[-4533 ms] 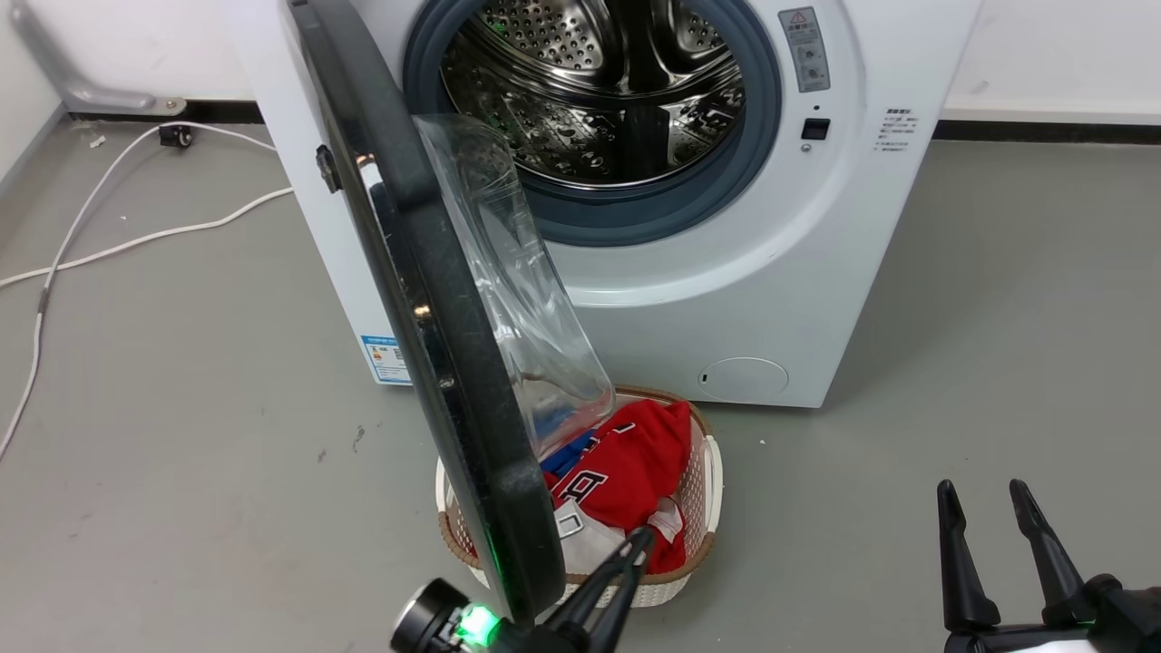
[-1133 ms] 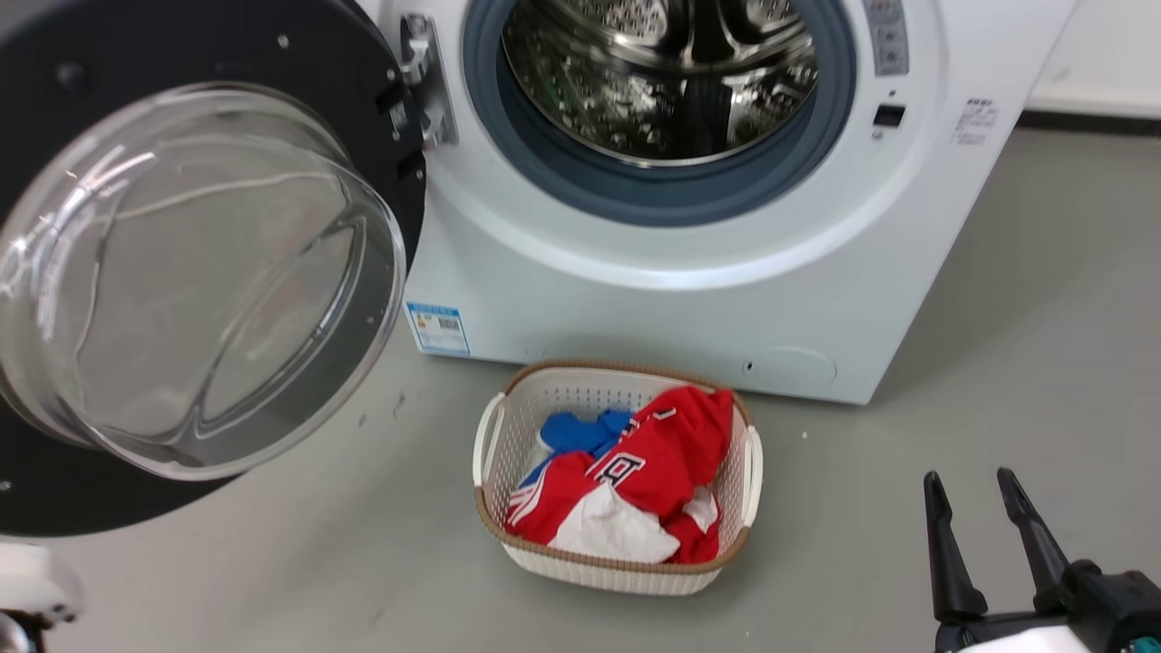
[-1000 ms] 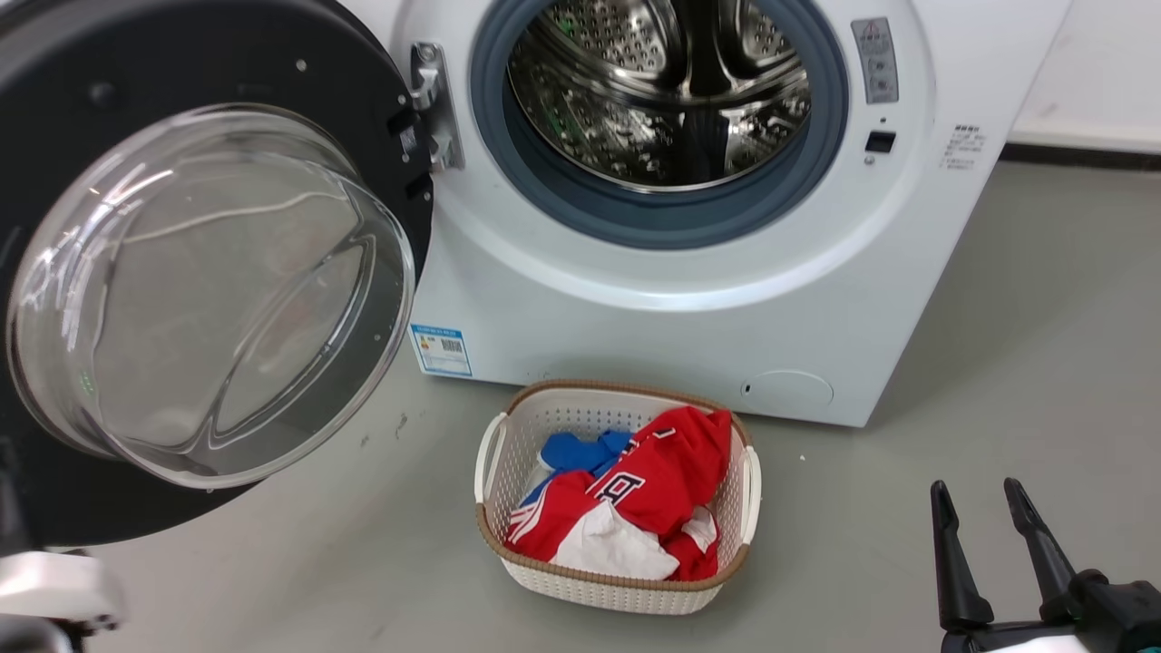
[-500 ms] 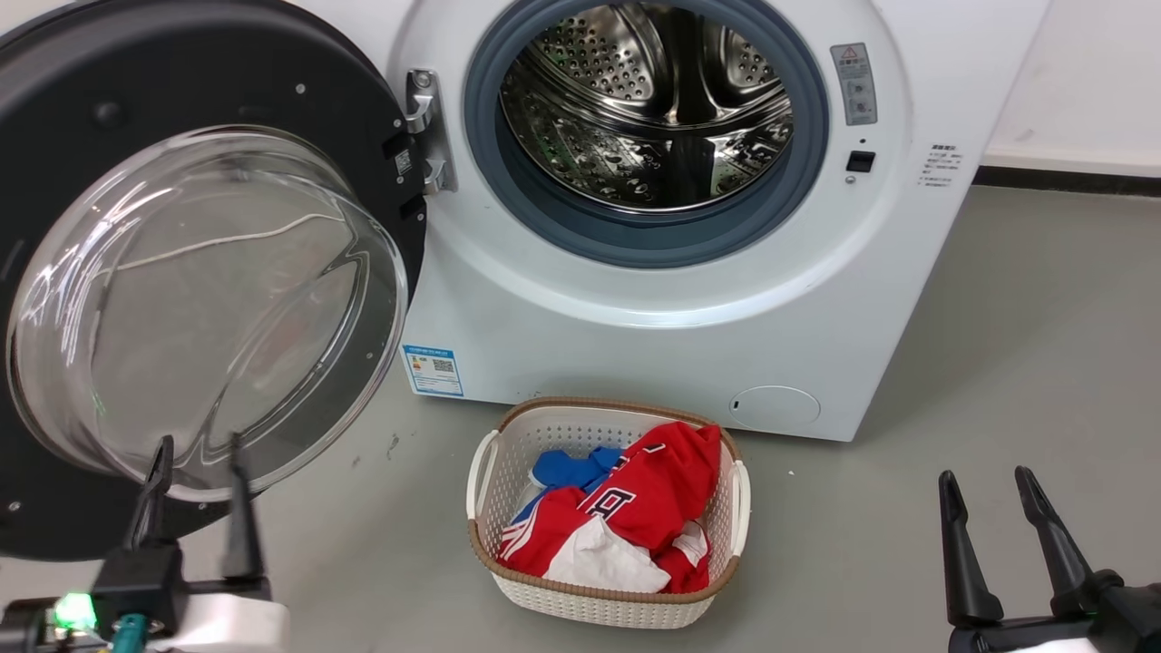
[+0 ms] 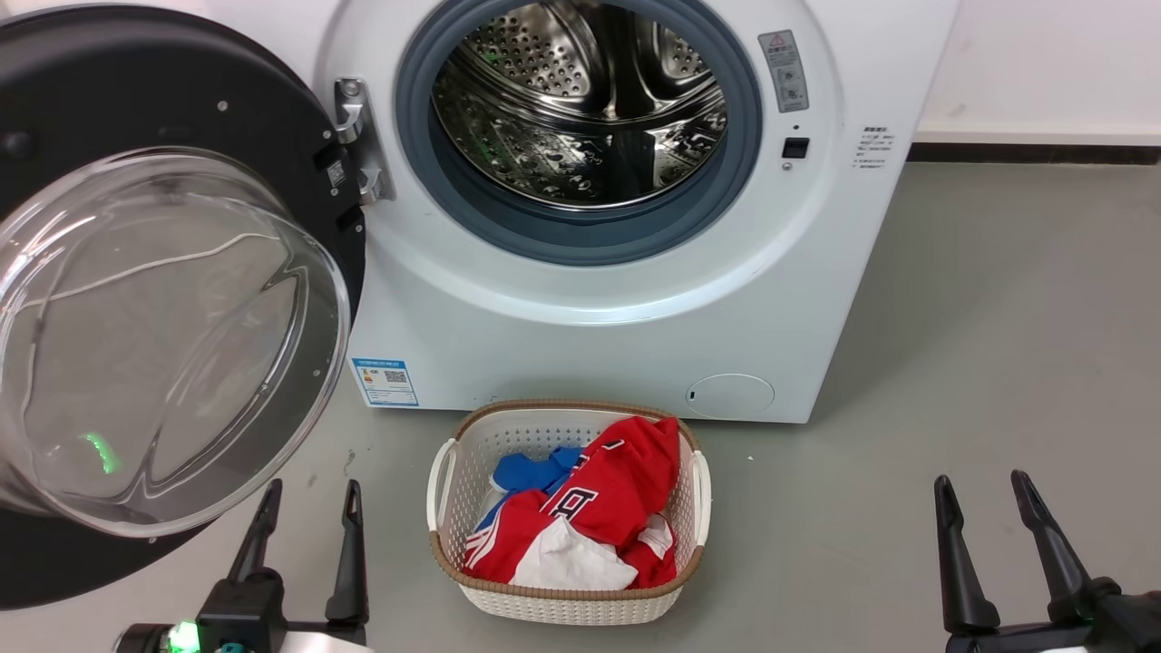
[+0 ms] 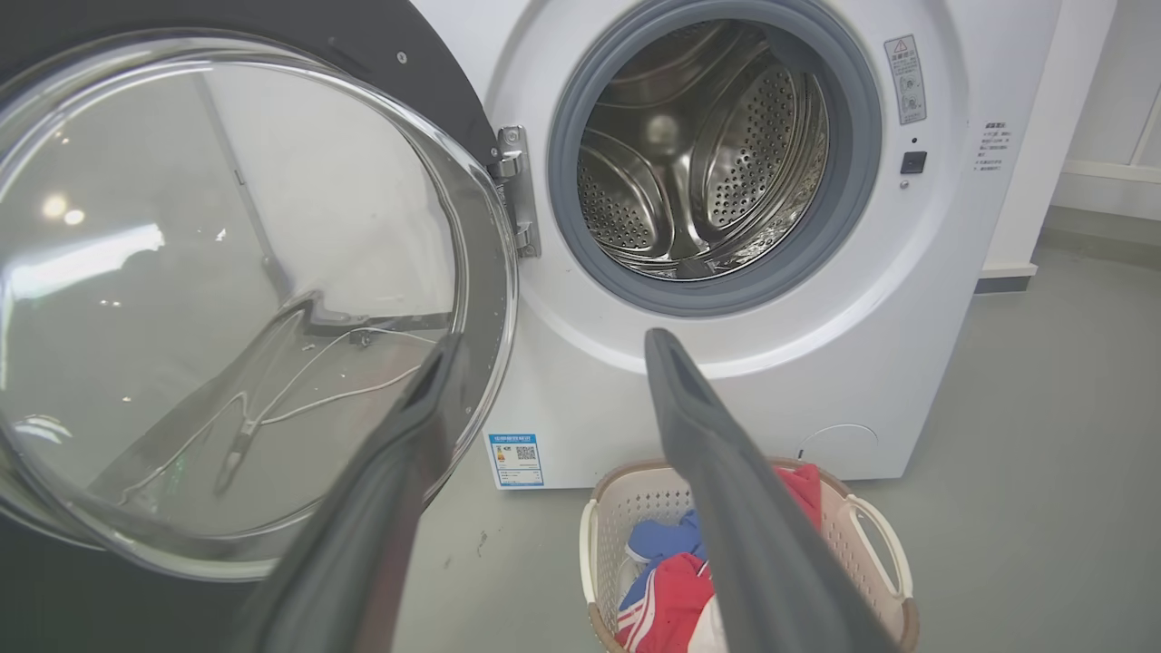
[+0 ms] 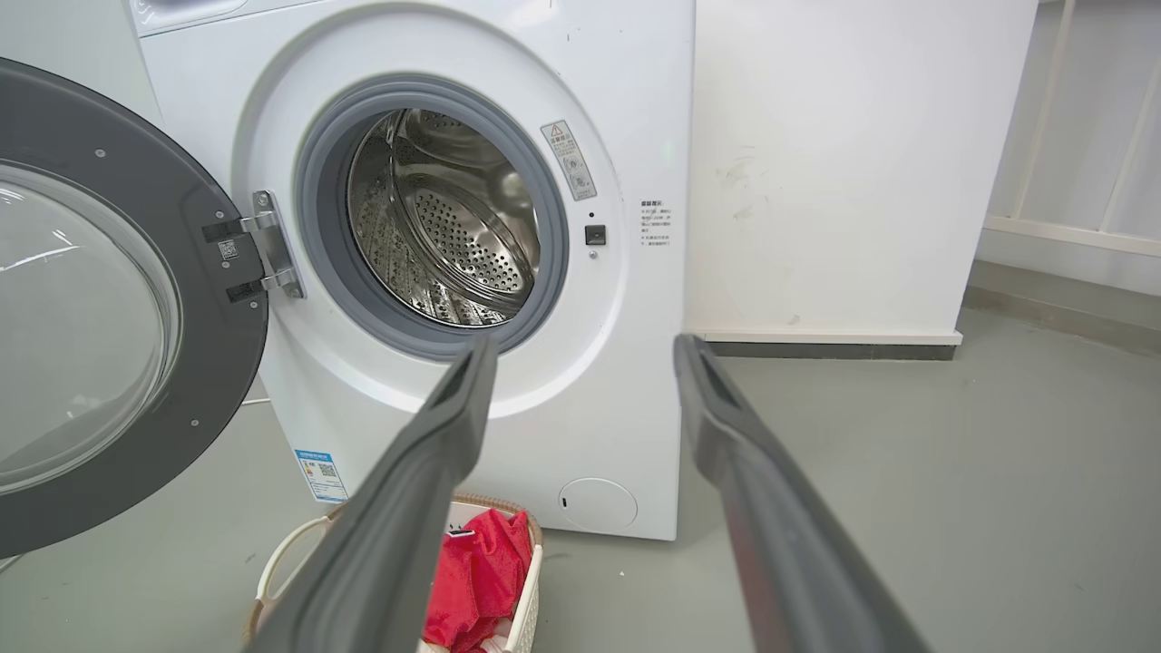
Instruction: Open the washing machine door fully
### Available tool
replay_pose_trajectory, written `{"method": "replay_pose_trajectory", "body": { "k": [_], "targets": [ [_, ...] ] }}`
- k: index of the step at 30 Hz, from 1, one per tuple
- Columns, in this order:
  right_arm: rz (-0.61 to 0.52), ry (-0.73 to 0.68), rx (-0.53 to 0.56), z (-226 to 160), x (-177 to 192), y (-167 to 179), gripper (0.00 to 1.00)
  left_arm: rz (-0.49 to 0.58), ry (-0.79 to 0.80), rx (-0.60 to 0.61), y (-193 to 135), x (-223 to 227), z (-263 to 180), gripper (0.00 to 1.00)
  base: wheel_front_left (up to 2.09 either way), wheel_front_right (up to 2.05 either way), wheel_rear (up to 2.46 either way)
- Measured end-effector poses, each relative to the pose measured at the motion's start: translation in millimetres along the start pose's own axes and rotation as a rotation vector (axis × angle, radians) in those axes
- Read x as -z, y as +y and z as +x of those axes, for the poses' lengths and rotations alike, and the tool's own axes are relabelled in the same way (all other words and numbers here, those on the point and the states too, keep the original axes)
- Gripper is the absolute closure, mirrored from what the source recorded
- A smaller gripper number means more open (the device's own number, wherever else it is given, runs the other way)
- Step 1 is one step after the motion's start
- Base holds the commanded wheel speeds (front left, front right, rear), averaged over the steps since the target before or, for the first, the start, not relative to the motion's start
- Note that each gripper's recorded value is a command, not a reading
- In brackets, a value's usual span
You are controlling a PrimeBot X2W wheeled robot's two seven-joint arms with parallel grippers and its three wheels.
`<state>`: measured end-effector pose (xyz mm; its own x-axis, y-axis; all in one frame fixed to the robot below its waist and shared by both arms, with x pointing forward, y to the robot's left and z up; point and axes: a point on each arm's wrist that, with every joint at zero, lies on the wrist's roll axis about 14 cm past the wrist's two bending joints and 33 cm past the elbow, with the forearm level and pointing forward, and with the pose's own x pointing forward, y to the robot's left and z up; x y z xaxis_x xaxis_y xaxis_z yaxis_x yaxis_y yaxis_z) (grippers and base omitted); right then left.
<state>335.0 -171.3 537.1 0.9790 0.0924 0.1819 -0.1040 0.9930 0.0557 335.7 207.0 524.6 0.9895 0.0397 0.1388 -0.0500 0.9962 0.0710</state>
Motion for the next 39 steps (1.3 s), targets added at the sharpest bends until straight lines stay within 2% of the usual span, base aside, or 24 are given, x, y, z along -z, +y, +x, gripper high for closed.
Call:
{"method": "replay_pose_trajectory", "body": {
  "k": [7,18,19,26,39],
  "targets": [
    [0.007,0.014,0.018,-9.4,3.0,-3.7,0.00,-0.027,0.034,0.029,-15.5,10.8,-1.0,0.00,0.00,0.00,0.00],
    [0.018,0.031,0.025,-13.7,8.0,-4.8,0.00,-0.034,0.060,0.018,-15.7,18.6,-4.9,0.00,0.00,0.00,0.00],
    [0.018,0.031,0.025,-13.7,8.1,-4.8,1.00,-0.029,0.061,0.015,-15.3,19.0,-5.2,1.00,0.00,0.00,0.00],
    [0.038,0.088,0.032,-18.6,24.9,-5.7,1.00,-0.050,0.146,0.007,-16.9,42.2,-15.0,1.00,0.00,0.00,0.00],
    [0.325,0.110,0.107,-12.0,33.8,-15.2,1.00,-0.349,0.203,-0.069,-7.7,50.7,-8.4,1.00,0.00,0.00,0.00]
  ]
}}
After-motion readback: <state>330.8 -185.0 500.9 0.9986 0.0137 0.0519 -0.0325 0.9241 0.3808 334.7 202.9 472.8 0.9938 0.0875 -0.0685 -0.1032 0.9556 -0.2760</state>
